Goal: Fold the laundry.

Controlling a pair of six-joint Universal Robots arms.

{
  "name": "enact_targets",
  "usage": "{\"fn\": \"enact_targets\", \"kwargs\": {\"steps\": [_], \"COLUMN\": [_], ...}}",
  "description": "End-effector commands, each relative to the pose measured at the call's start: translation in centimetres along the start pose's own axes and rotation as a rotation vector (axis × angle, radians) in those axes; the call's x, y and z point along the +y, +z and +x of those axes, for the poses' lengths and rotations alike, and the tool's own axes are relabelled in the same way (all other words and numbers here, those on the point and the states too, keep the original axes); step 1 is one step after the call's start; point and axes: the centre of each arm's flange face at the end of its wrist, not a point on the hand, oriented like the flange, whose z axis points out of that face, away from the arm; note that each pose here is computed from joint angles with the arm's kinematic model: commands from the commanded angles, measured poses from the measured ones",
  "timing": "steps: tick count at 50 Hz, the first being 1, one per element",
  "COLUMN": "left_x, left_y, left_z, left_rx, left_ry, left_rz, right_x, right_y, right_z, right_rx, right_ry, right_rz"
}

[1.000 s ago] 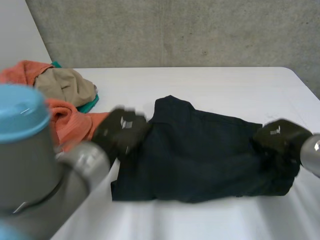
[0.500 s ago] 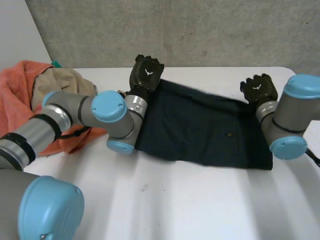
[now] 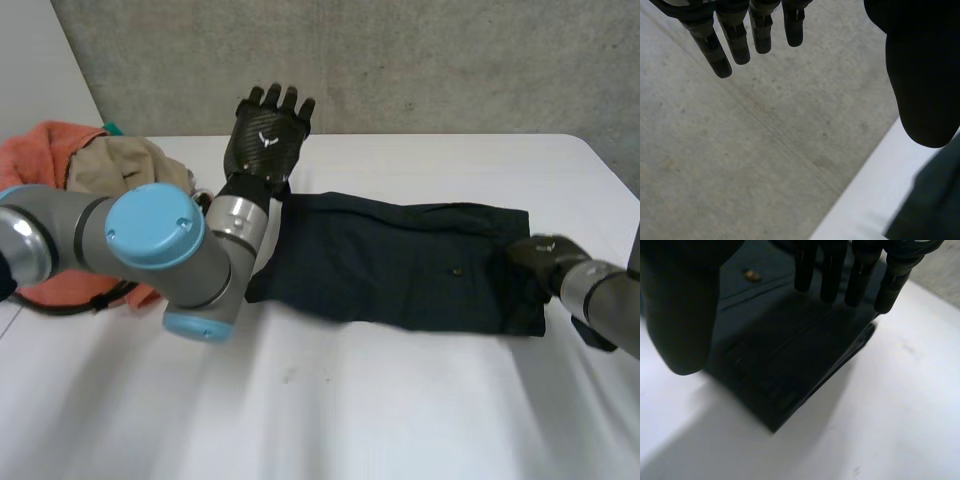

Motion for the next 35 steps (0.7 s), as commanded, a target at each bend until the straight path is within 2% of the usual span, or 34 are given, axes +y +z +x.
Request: {"fn": "enact_targets", "kwargs": {"steps": [1,8,11,14,17,18,19,24,28,29,32,33,35], "left_x": [0.9,1.3,0.7,-0.2,-1.5,-1.7,-2.2,-3.1,-3.3,-3.3,-3.3,-3.2,-3.0], "left_y": [-1.9,-2.1,-2.2,-2.5,-3.0,-3.2,-3.4,-4.3,-5.0,-5.1,-5.6,-5.8,-6.0], "left_z": [0.7,0.5,-0.1,-0.8,-1.5,-1.6,-1.9,-2.5,-2.7,-2.7,-2.9,-2.8,-3.0], "left_rx": [0.033,0.012,-0.017,-0.033,-0.036,-0.036,-0.039,-0.044,-0.044,-0.045,-0.044,-0.042,-0.045], "left_ry": [-0.05,-0.053,-0.053,-0.055,-0.057,-0.057,-0.06,-0.081,-0.097,-0.1,-0.108,-0.11,-0.109], "left_rz": [-0.06,-0.082,-0.088,-0.096,-0.092,-0.09,-0.087,-0.078,-0.086,-0.088,-0.097,-0.099,-0.111], "right_x": [1.3,2.2,2.3,0.5,-0.9,-0.9,-1.0,-2.3,-5.6,-6.4,-6.2,-5.5,-4.3], "right_y": [1.2,3.1,2.7,0.7,-1.1,-1.1,-1.1,-1.1,-1.2,-1.2,-1.3,-1.7,-2.2], "right_z": [-0.1,0.4,1.2,3.4,6.4,6.4,7.1,6.6,1.0,-2.0,-6.4,-9.3,-11.8], "right_rx": [0.011,0.065,0.117,0.218,0.328,0.328,0.357,0.367,0.26,0.178,0.02,-0.095,-0.205], "right_ry": [-0.012,-0.037,-0.066,-0.134,-0.271,-0.272,-0.344,-0.537,-0.703,-0.747,-0.807,-0.845,-0.887], "right_rz": [0.06,0.083,0.083,0.143,0.159,0.159,0.143,0.16,0.323,0.4,0.483,0.524,0.555]}}
